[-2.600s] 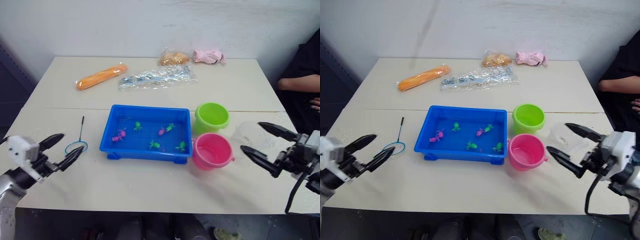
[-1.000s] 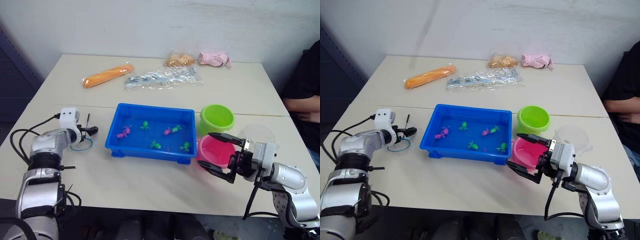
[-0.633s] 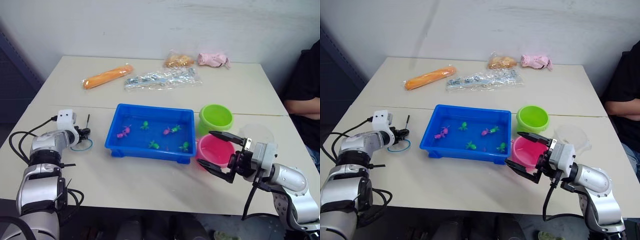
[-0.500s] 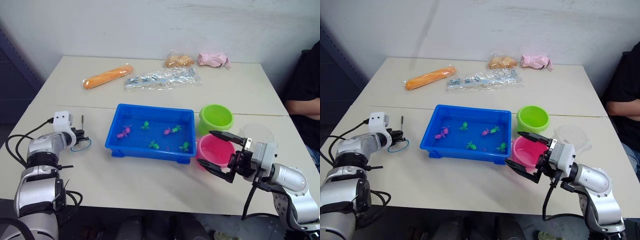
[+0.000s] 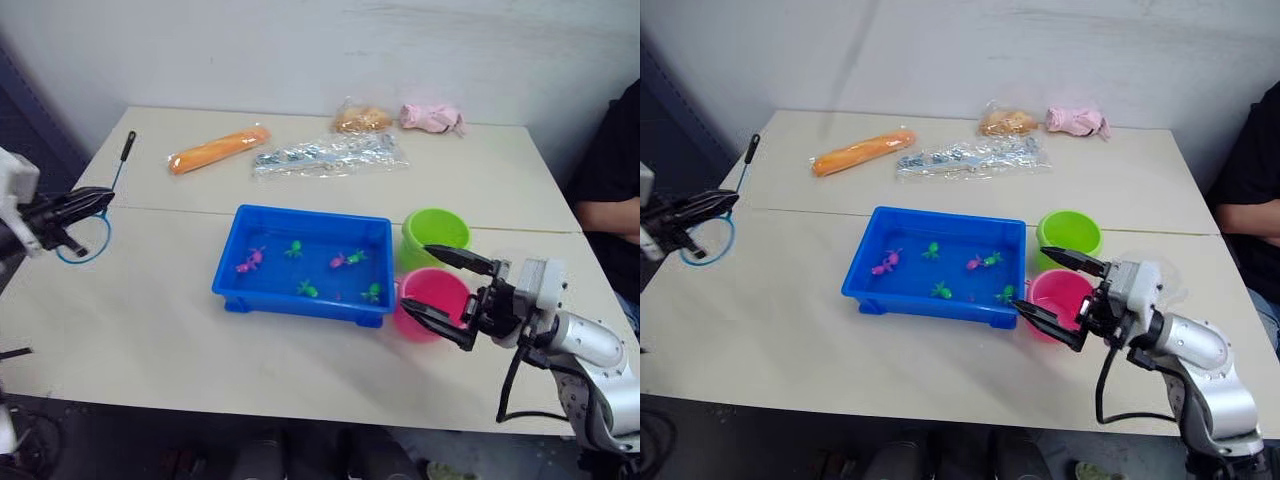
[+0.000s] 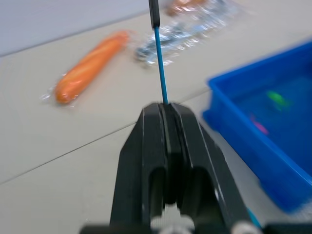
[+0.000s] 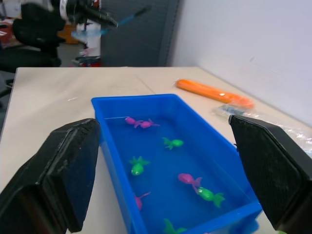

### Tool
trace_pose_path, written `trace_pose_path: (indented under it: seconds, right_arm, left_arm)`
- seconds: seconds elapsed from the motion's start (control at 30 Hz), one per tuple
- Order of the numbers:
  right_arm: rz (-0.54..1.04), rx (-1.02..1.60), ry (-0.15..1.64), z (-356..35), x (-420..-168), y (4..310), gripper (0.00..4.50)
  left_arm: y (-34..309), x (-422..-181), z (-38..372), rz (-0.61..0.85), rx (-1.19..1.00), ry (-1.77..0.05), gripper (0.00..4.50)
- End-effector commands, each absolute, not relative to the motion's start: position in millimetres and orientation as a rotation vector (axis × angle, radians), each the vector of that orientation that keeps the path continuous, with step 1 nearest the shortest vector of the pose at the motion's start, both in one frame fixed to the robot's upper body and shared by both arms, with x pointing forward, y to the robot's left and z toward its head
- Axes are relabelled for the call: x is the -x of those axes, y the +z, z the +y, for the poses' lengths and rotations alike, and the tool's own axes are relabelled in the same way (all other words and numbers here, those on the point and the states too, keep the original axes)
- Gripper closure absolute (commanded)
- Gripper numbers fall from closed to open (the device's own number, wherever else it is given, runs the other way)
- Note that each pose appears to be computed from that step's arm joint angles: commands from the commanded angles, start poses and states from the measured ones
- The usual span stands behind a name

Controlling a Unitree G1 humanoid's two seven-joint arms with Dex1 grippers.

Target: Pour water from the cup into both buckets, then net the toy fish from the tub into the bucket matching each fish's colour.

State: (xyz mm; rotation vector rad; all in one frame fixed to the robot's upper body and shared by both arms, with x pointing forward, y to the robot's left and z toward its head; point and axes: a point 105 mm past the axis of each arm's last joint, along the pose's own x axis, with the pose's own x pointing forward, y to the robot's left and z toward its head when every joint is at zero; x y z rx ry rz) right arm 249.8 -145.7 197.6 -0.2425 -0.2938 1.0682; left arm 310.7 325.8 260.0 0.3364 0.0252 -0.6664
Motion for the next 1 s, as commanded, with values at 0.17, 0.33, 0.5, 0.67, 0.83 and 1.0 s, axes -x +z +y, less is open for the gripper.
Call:
trace_pose_path:
  seconds: [0.17,0.33,0.5,0.67,0.83,1.0]
  right_arm:
    - [-0.020,0.197,1.202,-111.6,-255.3,212.4,0.00]
    - [0.092,0.196,1.281,-93.7,-253.9,213.3,0.00]
    - [0.151,0.182,1.341,-78.8,-252.8,215.0,0.00]
    - [0.200,0.220,1.351,-68.9,-258.5,207.2,0.00]
    - [0.234,0.216,1.381,-65.7,-256.1,205.8,0.00]
    - [0.243,0.214,1.375,-66.9,-255.8,203.8,0.00]
  left_arm:
    - [240.2,-275.0,227.9,0.223,-0.636,-1.262,4.45]
    - [226.6,-268.2,174.7,0.191,-0.731,-1.459,4.45]
    - [215.9,-271.5,137.6,0.167,-0.759,-1.537,4.45]
    - [209.2,-282.0,107.3,0.134,-0.774,-1.574,4.45]
    - [204.7,-285.9,97.6,0.144,-0.763,-1.594,4.45]
    - [209.4,-288.1,93.5,0.121,-0.752,-1.591,4.45]
